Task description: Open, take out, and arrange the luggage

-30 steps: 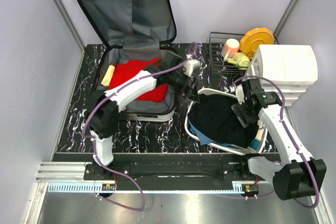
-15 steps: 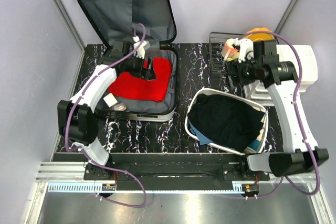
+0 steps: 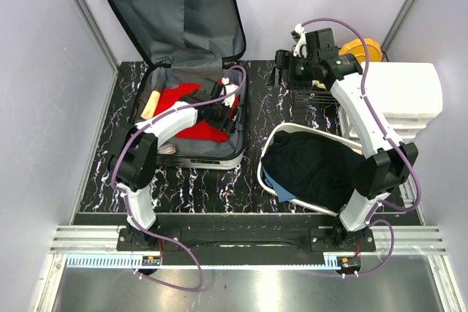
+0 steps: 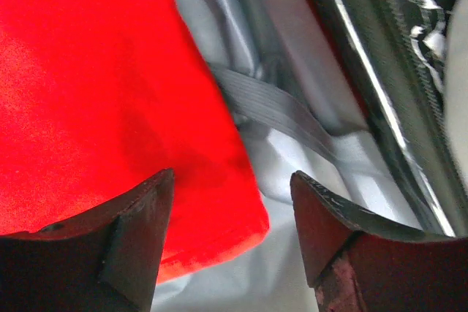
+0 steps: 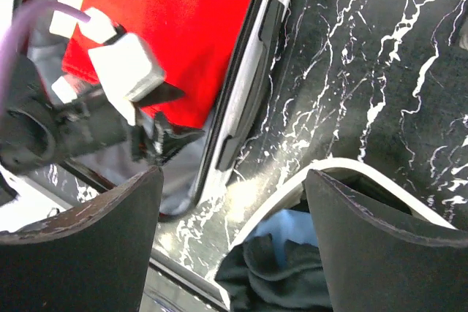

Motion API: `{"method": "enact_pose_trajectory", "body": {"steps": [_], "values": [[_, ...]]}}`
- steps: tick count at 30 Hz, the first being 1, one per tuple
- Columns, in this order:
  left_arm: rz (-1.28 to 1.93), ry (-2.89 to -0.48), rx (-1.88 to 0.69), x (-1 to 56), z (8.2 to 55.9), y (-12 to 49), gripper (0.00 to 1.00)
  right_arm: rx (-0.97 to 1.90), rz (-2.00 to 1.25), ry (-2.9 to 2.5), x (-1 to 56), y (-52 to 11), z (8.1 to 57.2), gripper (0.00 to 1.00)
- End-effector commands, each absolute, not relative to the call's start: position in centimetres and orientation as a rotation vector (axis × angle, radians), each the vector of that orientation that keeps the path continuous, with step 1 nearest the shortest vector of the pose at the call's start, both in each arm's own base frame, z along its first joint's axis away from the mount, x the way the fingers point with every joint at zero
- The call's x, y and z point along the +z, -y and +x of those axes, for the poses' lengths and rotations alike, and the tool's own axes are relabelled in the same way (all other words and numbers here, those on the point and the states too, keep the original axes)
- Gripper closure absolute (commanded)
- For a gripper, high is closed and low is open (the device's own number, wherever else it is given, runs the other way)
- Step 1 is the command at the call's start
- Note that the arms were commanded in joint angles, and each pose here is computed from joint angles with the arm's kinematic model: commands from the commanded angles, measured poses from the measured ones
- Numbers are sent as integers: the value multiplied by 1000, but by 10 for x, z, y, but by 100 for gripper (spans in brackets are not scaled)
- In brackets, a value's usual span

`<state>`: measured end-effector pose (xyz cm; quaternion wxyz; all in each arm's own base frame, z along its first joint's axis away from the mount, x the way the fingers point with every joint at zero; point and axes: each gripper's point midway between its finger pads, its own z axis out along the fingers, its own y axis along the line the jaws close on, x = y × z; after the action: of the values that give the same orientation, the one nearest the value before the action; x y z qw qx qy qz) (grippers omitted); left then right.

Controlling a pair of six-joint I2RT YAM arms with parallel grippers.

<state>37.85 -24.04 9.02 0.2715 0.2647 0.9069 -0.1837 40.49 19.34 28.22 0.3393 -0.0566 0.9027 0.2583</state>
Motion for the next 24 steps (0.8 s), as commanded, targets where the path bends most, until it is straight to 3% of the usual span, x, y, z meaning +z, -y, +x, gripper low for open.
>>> {"method": "enact_pose_trajectory", "body": {"steps": [1, 6, 7, 9, 12, 17, 24], "values": [[614, -2402, -247, 74, 413, 224, 32, 621, 66, -2253, 310, -195, 432, 13], [630, -2458, -231, 48, 408, 223, 41, 592, 164, -2289, 292, -197, 442, 14], [641, -2463, -286, 48, 405, 227, 47, 596, 167, -2294, 290, -200, 443, 14], [605, -2484, -442, 54, 396, 235, 81, 603, 146, -2302, 286, -209, 446, 14], [534, -2403, -719, 96, 389, 235, 100, 621, 109, -2301, 285, -225, 448, 14], [573, -2225, -842, 158, 375, 224, 100, 711, 51, -2338, 272, -271, 441, 13], [577, -2142, -886, 185, 367, 220, 100, 779, -29, -2392, 247, -334, 429, 6]]}}
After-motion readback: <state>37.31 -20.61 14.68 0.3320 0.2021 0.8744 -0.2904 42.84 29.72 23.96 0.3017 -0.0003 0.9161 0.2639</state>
